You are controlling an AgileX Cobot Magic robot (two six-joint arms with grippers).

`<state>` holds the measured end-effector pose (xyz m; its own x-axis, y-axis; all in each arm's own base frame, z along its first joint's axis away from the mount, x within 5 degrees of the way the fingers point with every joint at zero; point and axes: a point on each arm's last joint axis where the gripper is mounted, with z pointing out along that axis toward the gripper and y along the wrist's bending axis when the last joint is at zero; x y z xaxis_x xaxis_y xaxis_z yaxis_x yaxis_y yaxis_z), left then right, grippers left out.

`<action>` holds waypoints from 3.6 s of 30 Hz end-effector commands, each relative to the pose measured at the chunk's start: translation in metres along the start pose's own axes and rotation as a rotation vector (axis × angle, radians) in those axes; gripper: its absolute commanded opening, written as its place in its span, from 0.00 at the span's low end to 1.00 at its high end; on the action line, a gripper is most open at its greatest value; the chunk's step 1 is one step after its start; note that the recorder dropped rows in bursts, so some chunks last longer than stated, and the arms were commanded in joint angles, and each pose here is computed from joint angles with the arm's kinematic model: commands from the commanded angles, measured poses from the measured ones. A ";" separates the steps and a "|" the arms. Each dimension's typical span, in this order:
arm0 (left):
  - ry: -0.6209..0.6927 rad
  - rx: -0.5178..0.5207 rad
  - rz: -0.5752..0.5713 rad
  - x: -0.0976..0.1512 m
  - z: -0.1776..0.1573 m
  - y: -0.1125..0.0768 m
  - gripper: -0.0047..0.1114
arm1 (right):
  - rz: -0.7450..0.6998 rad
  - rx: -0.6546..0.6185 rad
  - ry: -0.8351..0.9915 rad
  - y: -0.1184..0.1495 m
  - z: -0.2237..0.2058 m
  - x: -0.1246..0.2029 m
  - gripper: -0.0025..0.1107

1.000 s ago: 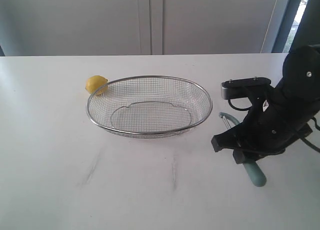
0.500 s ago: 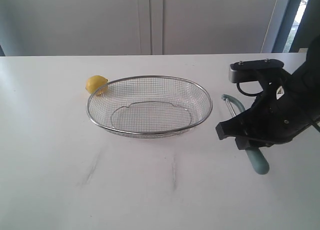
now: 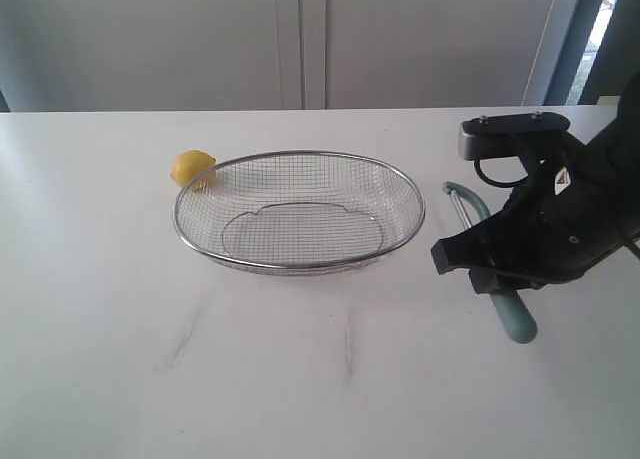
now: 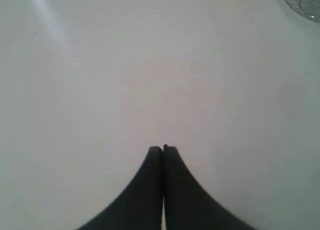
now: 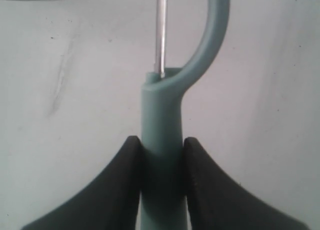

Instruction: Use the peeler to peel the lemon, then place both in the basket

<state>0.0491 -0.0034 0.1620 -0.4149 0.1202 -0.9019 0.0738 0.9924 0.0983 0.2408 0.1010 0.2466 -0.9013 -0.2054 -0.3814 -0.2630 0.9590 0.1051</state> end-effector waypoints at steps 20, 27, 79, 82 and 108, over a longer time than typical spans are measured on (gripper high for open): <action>-0.182 -0.039 0.002 -0.015 -0.001 0.004 0.04 | 0.003 -0.005 -0.041 0.001 -0.002 -0.002 0.02; -0.183 -0.036 -0.039 -0.015 -0.001 0.004 0.04 | 0.003 -0.005 -0.041 0.001 -0.002 -0.002 0.02; 0.318 0.034 -0.049 -0.160 0.099 0.027 0.04 | 0.003 -0.005 -0.038 0.001 -0.002 -0.002 0.02; 0.375 0.048 -0.034 -0.171 0.123 0.029 0.04 | 0.003 -0.005 -0.038 0.001 -0.002 -0.002 0.02; 0.646 0.456 0.274 -0.242 0.254 -0.013 0.04 | 0.003 -0.006 -0.046 0.001 -0.002 -0.003 0.02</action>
<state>0.3702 -0.0434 0.2741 -0.7782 0.4281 -0.4596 0.4945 0.8687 -0.0281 0.2434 0.1020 0.2478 -0.8899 -0.1976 -0.4112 -0.2633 0.9585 0.1094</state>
